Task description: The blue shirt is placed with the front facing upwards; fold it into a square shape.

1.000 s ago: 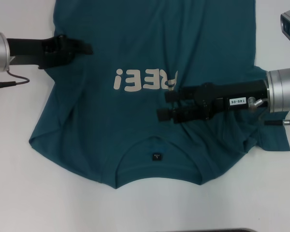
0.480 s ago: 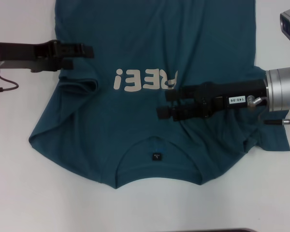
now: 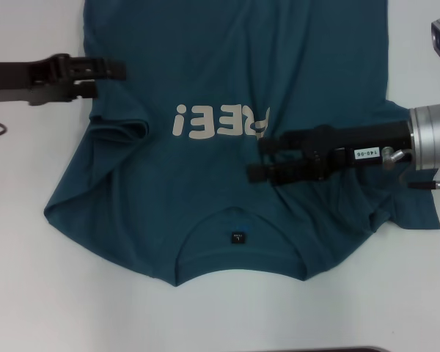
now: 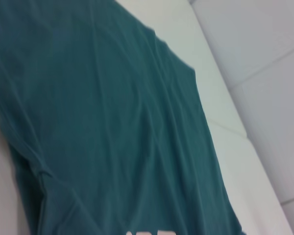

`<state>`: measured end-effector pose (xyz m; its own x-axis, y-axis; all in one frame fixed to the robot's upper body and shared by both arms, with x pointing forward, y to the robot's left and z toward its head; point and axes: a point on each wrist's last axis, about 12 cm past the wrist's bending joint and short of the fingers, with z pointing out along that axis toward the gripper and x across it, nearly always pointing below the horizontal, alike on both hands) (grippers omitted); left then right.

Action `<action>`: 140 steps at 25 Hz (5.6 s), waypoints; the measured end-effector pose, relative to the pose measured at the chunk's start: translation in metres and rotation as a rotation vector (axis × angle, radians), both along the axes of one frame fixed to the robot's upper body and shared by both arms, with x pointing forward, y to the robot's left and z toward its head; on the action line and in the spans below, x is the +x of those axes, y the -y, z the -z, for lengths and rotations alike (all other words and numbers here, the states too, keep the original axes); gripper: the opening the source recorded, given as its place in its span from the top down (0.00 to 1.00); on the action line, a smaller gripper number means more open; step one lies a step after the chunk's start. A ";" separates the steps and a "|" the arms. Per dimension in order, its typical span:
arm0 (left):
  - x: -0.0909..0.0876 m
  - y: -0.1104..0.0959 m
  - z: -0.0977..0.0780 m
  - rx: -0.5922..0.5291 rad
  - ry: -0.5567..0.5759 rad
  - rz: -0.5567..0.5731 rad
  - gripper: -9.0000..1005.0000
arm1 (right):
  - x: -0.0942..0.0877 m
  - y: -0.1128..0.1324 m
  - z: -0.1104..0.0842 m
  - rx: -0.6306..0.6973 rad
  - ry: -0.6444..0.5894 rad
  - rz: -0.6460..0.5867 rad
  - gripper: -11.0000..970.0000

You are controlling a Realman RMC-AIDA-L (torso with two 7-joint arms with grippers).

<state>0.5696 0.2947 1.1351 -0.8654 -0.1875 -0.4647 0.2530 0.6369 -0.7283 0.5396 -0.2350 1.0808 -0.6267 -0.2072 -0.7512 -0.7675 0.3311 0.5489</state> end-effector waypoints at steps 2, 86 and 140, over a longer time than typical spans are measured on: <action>-0.002 -0.005 -0.001 -0.014 0.006 -0.024 0.14 | 0.000 0.003 0.000 -0.004 0.017 -0.005 0.06; 0.012 -0.001 0.049 0.009 -0.107 -0.288 0.14 | 0.002 0.004 0.002 -0.018 0.116 0.004 0.06; 0.046 0.048 0.055 0.055 -0.147 -0.302 0.14 | -0.003 0.007 0.007 -0.016 0.094 0.011 0.06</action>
